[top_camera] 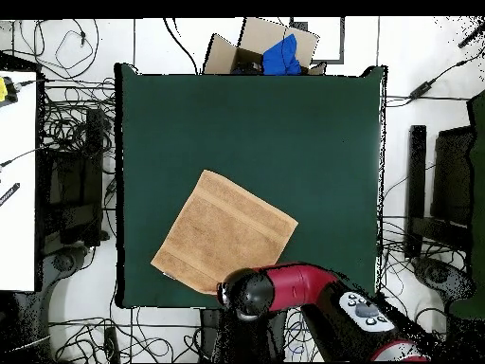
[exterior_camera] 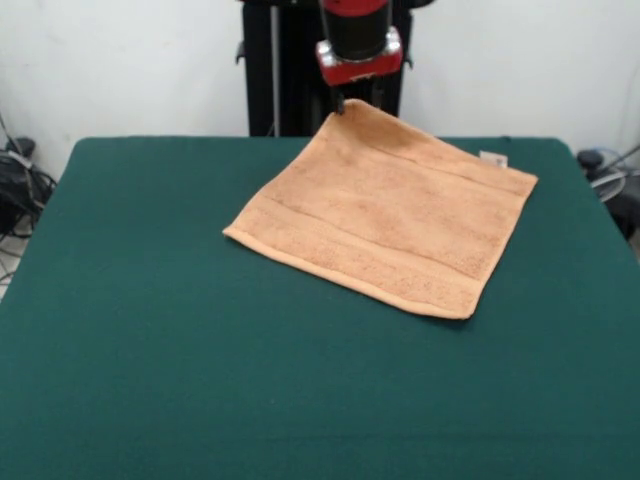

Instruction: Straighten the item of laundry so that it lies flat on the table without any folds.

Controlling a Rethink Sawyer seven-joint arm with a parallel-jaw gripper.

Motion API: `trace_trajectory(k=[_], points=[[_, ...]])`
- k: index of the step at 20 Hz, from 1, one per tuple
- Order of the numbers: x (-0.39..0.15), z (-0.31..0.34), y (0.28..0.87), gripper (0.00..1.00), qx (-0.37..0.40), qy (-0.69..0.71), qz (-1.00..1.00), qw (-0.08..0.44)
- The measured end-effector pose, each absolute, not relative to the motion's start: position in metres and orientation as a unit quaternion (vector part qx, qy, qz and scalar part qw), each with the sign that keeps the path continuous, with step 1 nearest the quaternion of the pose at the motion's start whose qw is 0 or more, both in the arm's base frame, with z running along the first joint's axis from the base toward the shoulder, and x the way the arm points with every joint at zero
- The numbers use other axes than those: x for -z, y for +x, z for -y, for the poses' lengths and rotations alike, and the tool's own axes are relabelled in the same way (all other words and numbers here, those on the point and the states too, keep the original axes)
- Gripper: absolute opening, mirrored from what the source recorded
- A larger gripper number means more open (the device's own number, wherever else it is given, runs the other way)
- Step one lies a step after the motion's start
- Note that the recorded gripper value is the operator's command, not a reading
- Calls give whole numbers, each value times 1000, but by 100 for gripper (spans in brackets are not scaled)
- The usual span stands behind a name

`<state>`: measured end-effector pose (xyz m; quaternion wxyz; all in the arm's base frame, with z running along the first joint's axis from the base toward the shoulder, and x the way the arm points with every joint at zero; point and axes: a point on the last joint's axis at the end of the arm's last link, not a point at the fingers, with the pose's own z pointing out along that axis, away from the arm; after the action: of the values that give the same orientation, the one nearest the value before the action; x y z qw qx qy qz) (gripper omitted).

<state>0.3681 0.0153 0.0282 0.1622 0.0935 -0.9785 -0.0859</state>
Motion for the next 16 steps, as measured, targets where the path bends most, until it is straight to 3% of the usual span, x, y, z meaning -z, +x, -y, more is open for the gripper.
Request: trace_trajectory(k=[16], points=[[-14, 4, 357, 100, 68, 64, 982, 161]])
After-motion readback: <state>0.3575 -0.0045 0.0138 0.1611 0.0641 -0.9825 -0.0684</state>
